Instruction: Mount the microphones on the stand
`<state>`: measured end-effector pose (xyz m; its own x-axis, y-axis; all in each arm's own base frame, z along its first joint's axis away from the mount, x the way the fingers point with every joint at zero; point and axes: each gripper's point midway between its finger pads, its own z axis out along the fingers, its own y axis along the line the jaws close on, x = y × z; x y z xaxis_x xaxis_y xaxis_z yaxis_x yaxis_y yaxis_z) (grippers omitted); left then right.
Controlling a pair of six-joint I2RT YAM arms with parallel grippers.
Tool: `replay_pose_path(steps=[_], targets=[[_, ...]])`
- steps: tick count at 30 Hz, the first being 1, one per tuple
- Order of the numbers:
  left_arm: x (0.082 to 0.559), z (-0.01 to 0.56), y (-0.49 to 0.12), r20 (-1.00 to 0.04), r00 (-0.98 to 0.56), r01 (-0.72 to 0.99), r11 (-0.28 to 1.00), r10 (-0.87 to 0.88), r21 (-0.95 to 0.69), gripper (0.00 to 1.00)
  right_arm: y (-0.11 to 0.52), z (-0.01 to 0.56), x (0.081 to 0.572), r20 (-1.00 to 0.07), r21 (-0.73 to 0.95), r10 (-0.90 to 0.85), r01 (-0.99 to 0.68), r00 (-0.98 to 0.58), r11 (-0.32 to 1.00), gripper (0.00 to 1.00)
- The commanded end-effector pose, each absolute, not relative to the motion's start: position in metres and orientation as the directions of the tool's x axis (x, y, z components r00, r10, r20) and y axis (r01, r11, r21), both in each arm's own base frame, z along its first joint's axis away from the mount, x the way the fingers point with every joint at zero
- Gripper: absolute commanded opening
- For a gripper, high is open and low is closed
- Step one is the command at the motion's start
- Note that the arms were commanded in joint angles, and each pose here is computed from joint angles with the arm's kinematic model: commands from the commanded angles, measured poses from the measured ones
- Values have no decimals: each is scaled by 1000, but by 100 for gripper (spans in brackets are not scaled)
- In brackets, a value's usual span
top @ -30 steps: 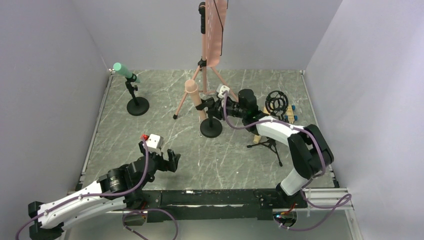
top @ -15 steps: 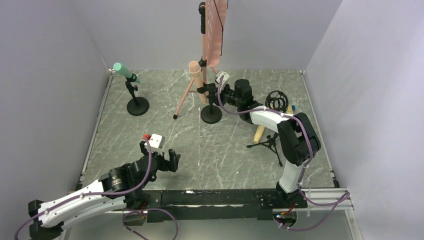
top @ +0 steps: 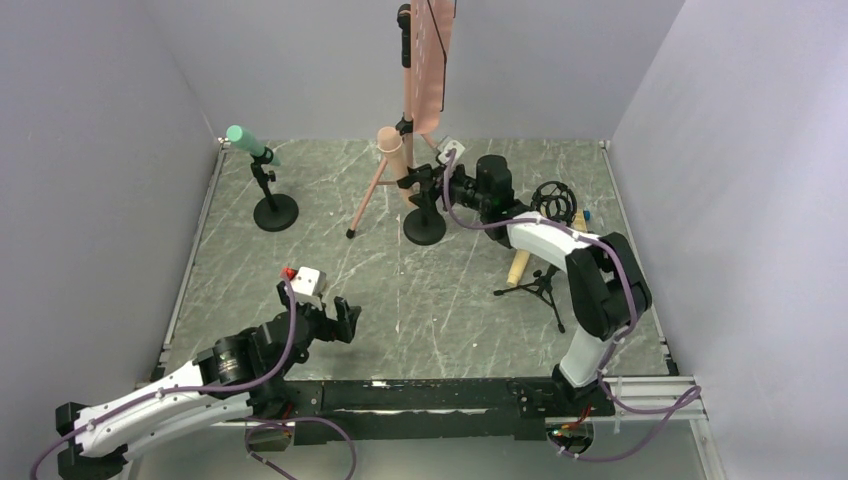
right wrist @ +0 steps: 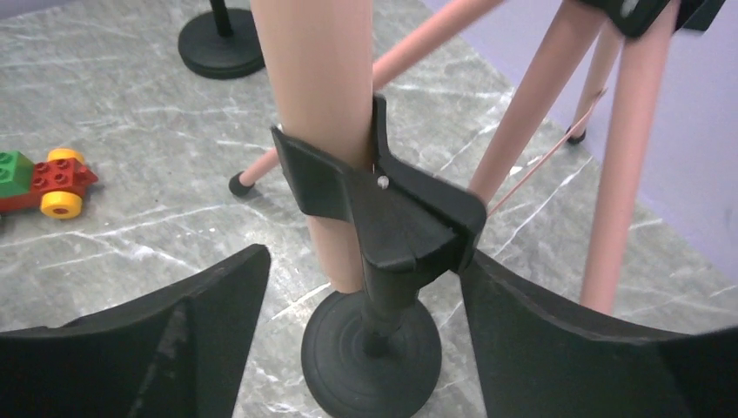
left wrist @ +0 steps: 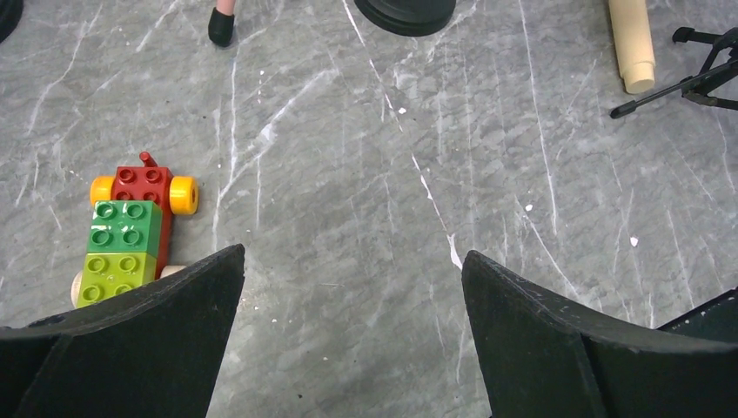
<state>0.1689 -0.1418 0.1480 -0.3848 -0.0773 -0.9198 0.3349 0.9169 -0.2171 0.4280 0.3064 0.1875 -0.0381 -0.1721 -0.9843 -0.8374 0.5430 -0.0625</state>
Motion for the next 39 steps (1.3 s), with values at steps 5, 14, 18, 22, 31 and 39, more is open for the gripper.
replay_pose_path(steps=[5, 14, 18, 22, 31, 39], targets=[[169, 178, -147, -928, -349, 369, 892, -127, -261, 99, 296, 234, 403, -988, -114, -152, -851, 40, 512, 100], [162, 189, -148, -932, -333, 420, 862, -143, -283, 99, 275, 222, 386, -967, -138, -253, -835, -1, 533, 100], [162, 205, -147, -946, -271, 461, 839, -177, -289, 99, 267, 229, 364, -943, -184, -332, -864, 21, 468, 100], [159, 237, -153, -965, -175, 541, 800, -195, -260, 99, 263, 237, 312, -907, -255, -395, -936, 145, 242, 100], [168, 262, -189, -985, -169, 632, 765, -19, -123, 99, 232, 286, 178, -885, -299, -315, -937, 343, -180, 100], [175, 262, -204, -975, -192, 666, 715, -111, -212, 99, 179, 368, 176, -926, -299, -282, -945, 253, 132, 100]])
